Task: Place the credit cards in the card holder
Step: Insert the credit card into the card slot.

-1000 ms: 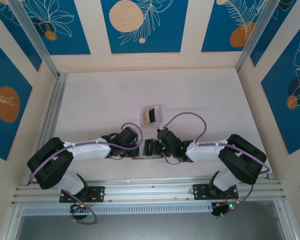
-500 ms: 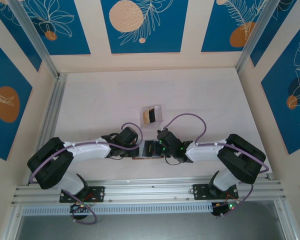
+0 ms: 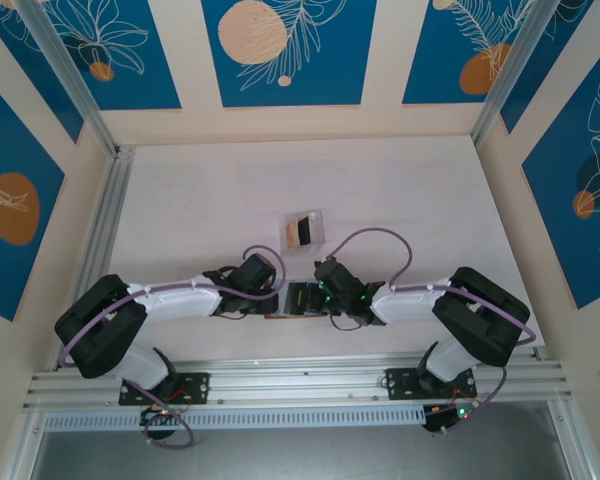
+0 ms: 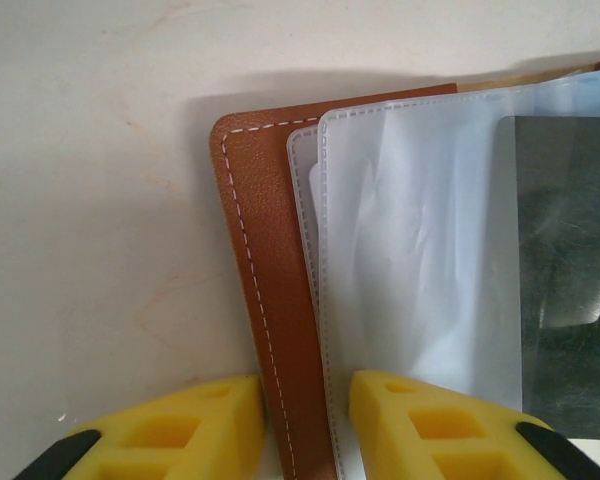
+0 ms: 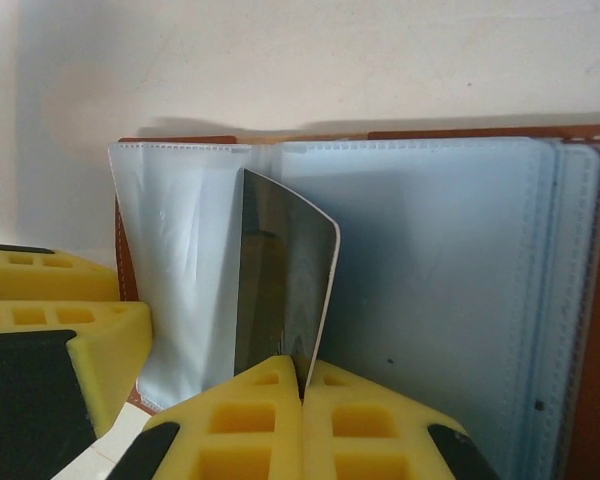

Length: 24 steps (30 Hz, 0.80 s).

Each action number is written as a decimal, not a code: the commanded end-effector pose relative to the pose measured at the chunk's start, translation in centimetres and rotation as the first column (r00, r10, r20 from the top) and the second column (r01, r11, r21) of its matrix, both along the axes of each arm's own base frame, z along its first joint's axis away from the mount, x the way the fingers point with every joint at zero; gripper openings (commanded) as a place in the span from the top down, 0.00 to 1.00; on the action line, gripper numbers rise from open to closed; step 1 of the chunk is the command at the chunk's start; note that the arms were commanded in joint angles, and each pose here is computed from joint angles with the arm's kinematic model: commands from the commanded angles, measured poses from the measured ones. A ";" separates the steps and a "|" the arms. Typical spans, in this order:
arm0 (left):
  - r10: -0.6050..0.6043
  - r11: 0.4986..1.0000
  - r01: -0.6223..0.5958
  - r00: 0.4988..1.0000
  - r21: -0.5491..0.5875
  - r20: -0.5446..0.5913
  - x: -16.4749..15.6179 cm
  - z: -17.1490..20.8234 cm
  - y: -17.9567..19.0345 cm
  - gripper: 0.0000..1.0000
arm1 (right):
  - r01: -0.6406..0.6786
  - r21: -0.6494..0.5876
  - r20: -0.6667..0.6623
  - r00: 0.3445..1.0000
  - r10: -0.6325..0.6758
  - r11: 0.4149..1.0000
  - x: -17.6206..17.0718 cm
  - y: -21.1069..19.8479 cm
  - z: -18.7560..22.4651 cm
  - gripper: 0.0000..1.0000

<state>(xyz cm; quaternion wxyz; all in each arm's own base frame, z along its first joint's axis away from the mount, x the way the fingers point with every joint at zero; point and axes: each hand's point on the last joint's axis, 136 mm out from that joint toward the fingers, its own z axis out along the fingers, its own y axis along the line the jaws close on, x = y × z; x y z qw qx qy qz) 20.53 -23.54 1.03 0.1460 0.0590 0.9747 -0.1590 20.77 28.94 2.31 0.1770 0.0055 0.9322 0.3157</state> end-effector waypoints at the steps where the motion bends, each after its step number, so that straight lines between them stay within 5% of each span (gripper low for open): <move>1: -0.057 0.998 0.061 0.992 0.033 -0.110 -2.7 -4.0 0.1 0.69 | -0.089 -0.187 -0.181 0.982 0.055 0.978 -3.9 -3.5 -5.2 1.00; 15: -0.047 0.999 0.048 0.994 0.010 -0.099 -2.4 -3.3 -0.3 0.68 | -0.218 -0.081 -0.187 0.962 0.200 0.973 -3.3 0.4 -4.3 1.00; 24: -0.036 0.999 0.035 0.996 -0.014 -0.080 -2.2 -1.9 -0.5 0.68 | -0.284 -0.022 -0.191 0.942 0.275 0.959 -3.6 1.6 -2.9 0.80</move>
